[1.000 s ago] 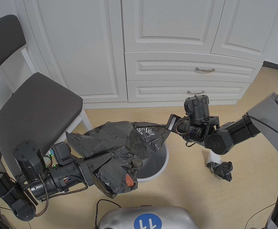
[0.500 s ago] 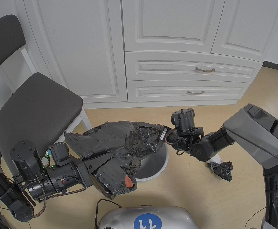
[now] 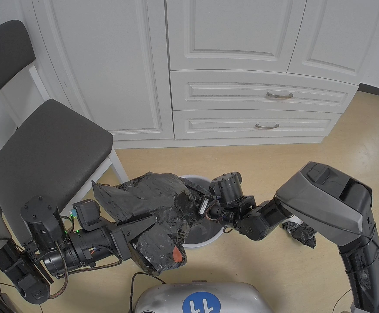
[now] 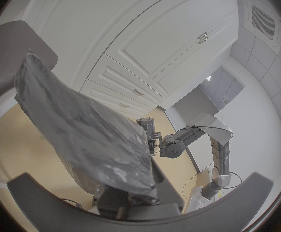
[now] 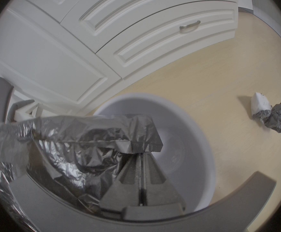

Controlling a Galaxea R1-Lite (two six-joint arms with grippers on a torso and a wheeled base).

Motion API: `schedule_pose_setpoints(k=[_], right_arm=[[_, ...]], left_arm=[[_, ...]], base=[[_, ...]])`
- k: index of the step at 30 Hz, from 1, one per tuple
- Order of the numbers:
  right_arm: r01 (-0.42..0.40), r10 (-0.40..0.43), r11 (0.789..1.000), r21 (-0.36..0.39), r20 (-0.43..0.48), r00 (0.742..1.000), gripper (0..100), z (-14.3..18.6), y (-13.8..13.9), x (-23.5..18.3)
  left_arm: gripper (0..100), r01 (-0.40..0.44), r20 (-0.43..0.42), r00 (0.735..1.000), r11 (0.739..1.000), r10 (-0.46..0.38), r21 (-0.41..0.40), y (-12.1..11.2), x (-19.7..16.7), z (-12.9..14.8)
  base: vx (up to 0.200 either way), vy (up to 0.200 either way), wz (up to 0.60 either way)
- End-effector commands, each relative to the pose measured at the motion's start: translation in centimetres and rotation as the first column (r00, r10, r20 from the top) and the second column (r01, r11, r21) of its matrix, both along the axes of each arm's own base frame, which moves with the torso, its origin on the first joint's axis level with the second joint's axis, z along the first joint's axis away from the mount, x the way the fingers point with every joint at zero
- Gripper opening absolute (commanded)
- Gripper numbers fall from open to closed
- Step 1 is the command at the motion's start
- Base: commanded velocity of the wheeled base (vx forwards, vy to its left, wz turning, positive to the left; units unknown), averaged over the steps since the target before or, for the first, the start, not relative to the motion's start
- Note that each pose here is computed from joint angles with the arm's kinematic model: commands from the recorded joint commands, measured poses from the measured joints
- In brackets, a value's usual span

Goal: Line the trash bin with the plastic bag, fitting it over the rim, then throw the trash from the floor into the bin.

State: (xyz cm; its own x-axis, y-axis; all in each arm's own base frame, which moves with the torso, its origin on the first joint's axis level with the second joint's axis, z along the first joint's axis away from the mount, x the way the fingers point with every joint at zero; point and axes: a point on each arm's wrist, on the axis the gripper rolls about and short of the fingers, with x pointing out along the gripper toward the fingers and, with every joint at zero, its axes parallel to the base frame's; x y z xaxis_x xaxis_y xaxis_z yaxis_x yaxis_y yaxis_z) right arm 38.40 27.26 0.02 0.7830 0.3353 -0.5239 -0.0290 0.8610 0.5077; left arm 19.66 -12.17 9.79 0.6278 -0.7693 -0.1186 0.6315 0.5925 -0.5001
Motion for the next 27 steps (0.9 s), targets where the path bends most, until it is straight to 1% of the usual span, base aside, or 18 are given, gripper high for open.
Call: schedule_pose_setpoints(k=[1, 3, 7, 9, 13, 17, 19, 20, 22, 27], right_arm=[[-0.023, 0.022, 0.999, -0.031, -0.037, 0.999, 0, -2.5, 0.9, -0.6], [-0.024, 0.022, 0.999, -0.041, -0.042, 0.999, 0, -3.3, 1.3, -0.5], [-0.008, 0.007, 1.000, -0.027, -0.026, 1.000, 0, -2.8, 1.0, 0.0], [0.002, -0.003, 1.000, -0.021, -0.016, 1.000, 0, -2.0, 0.5, 0.2], [0.028, -0.028, 1.000, -0.001, 0.031, 0.999, 0, 1.7, -1.5, 0.6], [0.046, -0.044, 0.999, -0.029, 0.078, 0.996, 0, 5.0, -4.3, 0.8], [0.047, -0.044, 0.998, -0.031, 0.082, 0.996, 0, 5.3, -4.5, 0.7], [0.047, -0.044, 0.999, -0.028, 0.101, 0.994, 0, 6.4, -5.7, 0.8], [0.046, -0.044, 0.999, -0.014, 0.106, 0.993, 0, 7.2, -6.6, 1.0], [0.039, -0.039, 0.999, -0.004, 0.100, 0.994, 0, 7.6, -7.4, 1.1]], left_arm=[[0, 0.017, -0.048, 0.999, 0.999, -0.016, 0.027, -0.7, 0.3, -1.3], [0, 0.028, -0.073, 0.997, 0.999, -0.025, 0.044, -1.2, 0.5, -2.1], [0, 0.027, -0.085, 0.996, 0.999, -0.023, 0.046, -1.4, 0.9, -2.5], [0, 0.025, -0.081, 0.996, 0.999, -0.022, 0.042, -1.5, 1.0, -2.4], [0, 0.024, -0.079, 0.997, 0.999, -0.022, 0.037, -1.6, 1.1, -2.3], [0, 0.024, -0.076, 0.997, 0.999, -0.021, 0.033, -1.6, 1.2, -2.3], [0, 0.024, -0.076, 0.997, 0.999, -0.021, 0.033, -1.6, 1.2, -2.3], [0, 0.024, -0.078, 0.997, 0.999, -0.021, 0.033, -1.6, 1.2, -2.3], [0, 0.027, -0.080, 0.997, 0.999, -0.024, 0.034, -1.7, 1.1, -2.3], [0, 0.027, -0.077, 0.997, 0.999, -0.024, 0.032, -1.7, 1.2, -2.3]], base=[[0.000, 0.000, 0.00], [0.000, 0.000, 0.00], [0.000, 0.000, 0.00], [0.000, 0.000, 0.00], [0.000, 0.000, 0.00], [0.000, 0.000, 0.00], [0.000, 0.000, 0.00], [0.000, 0.000, 0.00], [0.000, 0.000, 0.00], [0.000, 0.000, 0.00]])
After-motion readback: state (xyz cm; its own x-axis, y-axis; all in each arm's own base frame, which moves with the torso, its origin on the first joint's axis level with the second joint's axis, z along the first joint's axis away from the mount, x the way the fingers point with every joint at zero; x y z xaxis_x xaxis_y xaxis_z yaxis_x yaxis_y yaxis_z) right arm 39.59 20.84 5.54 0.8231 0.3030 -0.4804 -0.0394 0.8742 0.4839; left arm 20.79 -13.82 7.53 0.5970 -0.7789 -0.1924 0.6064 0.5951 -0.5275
